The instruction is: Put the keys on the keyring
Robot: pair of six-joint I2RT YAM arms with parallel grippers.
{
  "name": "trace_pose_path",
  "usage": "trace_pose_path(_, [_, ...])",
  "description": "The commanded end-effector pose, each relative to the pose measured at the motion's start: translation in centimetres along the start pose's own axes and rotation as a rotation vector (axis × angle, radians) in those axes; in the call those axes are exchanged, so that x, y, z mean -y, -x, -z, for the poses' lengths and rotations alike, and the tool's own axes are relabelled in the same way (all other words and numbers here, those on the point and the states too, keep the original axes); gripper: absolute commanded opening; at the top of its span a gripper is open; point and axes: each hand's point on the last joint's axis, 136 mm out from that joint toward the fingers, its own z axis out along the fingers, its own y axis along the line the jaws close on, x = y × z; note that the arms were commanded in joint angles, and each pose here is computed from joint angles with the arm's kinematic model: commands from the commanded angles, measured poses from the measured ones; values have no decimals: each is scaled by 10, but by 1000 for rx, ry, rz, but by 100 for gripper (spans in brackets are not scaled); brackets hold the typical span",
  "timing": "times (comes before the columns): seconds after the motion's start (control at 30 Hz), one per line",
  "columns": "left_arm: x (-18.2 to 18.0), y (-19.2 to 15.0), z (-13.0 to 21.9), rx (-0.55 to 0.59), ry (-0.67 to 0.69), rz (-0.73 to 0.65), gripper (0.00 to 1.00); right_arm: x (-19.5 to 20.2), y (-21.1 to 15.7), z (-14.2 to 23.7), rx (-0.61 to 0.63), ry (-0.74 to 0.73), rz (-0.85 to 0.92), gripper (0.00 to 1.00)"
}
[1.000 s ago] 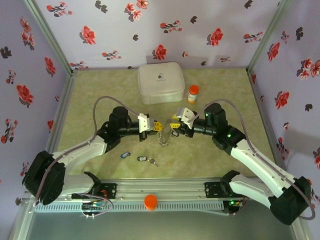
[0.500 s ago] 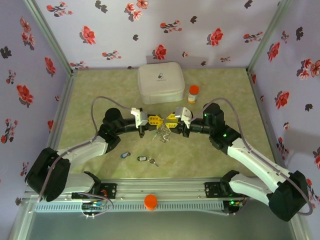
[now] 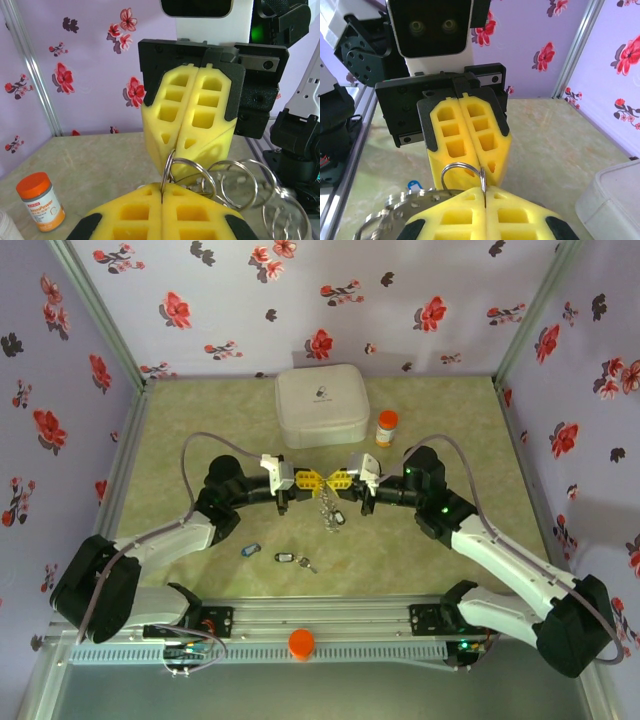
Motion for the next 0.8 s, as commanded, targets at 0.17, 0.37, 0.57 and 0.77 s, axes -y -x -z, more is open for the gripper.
trace_pose_path(0.17, [5, 1, 8, -91, -2, -96, 0, -7, -1, 6, -85, 22, 55, 0])
trace_pose_path(0.37, [1, -10, 13, -219, 29, -127, 25, -14, -8, 4, -197, 49, 97, 0])
trace_pose_path(0.57, [7, -16, 12, -322, -17, -172, 24, -17, -4, 1, -288, 76, 153, 0])
trace_pose_path(0.77, [11, -13, 11, -338, -38, -188, 23, -17, -4, -4, -348, 90, 174, 0])
